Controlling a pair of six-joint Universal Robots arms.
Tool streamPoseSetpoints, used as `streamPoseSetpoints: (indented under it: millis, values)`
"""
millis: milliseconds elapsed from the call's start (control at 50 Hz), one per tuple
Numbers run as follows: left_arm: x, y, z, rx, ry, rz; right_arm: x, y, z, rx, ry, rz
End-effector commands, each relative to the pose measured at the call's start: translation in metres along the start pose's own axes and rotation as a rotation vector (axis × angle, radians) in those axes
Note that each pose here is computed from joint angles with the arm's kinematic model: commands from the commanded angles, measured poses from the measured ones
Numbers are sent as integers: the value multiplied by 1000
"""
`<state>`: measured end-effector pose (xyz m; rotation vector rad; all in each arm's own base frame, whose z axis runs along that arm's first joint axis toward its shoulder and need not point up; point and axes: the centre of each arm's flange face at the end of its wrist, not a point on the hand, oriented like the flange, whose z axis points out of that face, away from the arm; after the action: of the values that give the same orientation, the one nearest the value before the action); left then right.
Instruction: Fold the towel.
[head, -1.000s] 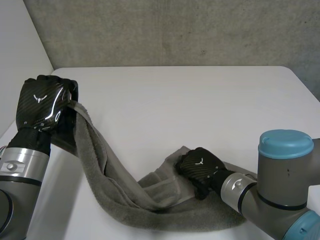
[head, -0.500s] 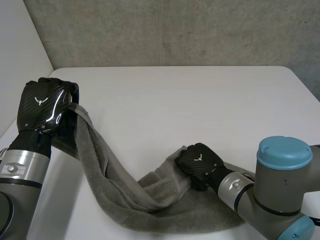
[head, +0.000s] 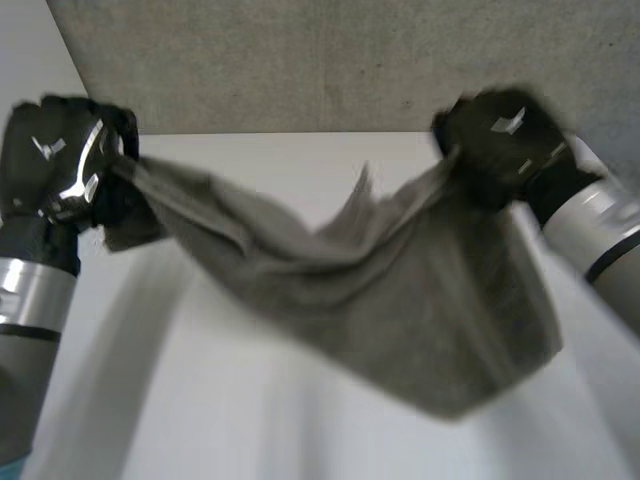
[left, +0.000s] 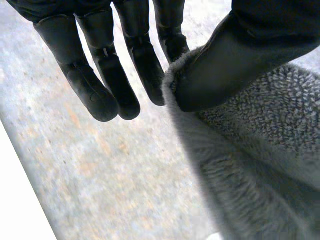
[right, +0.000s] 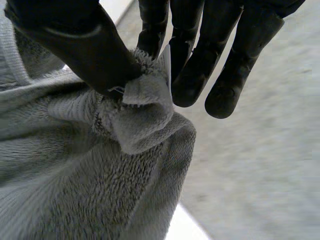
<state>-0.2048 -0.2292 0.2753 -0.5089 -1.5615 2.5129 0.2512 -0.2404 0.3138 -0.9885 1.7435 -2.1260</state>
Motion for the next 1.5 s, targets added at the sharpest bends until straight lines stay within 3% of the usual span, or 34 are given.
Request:
streamPoseSetpoints:
  millis: [20, 80, 180, 380, 520, 620, 660, 680, 700, 720, 740, 760, 780, 860, 940, 1140, 1240, 1360, 1500]
  values:
    - [-5, -34, 8, -30, 12, -5, 48, -31, -11, -100, 79, -42]
    - [-5, -34, 9, -112, 27, -15, 60, -22, -14, -205, 81, -123]
    - [-2, -17, 12, -243, 55, -30, 50, 23, -9, -431, -50, -281]
    - [9, 43, 34, -410, 121, 91, 40, 71, 14, -575, -99, -266]
    - [33, 76, 51, -469, 207, 147, 27, 86, 41, -565, -138, -293]
    - [32, 68, 95, -348, 173, 162, 42, 55, 90, -319, 28, -317]
    - [27, 56, 120, -268, 127, 170, 65, 16, 122, -29, 227, -299]
    - [20, 39, 143, -181, 67, 172, 65, 16, 122, -27, 228, -299]
    - [17, 17, 163, -79, 10, 169, 80, 0, 131, 121, 324, -287]
    - [17, 16, 163, -78, 10, 168, 90, -19, 136, 268, 409, -281]
    - [11, -5, 180, 28, -50, 159, 90, -19, 136, 269, 410, -281]
    - [3, -28, 194, 135, -112, 142, 98, -39, 134, 394, 472, -285]
    - [3, -28, 194, 136, -112, 142, 102, -52, 129, 465, 508, -298]
    - [-2, -57, 206, 303, -163, 98, 102, -62, 119, 486, 514, -307]
    - [3, -49, 202, 283, -154, 92, 81, -33, 116, 392, 430, -288]
    - [35, 75, 114, -142, 1, 99, 34, 59, 92, 34, 158, -200]
    - [42, 113, 77, -218, 25, 105, 7, 104, 68, -146, 60, -139]
    - [49, 136, 43, -266, 43, 106, -24, 160, 40, -332, -32, -97]
    - [52, 145, 27, -318, 66, 152, -35, 176, 20, -424, -59, -107]
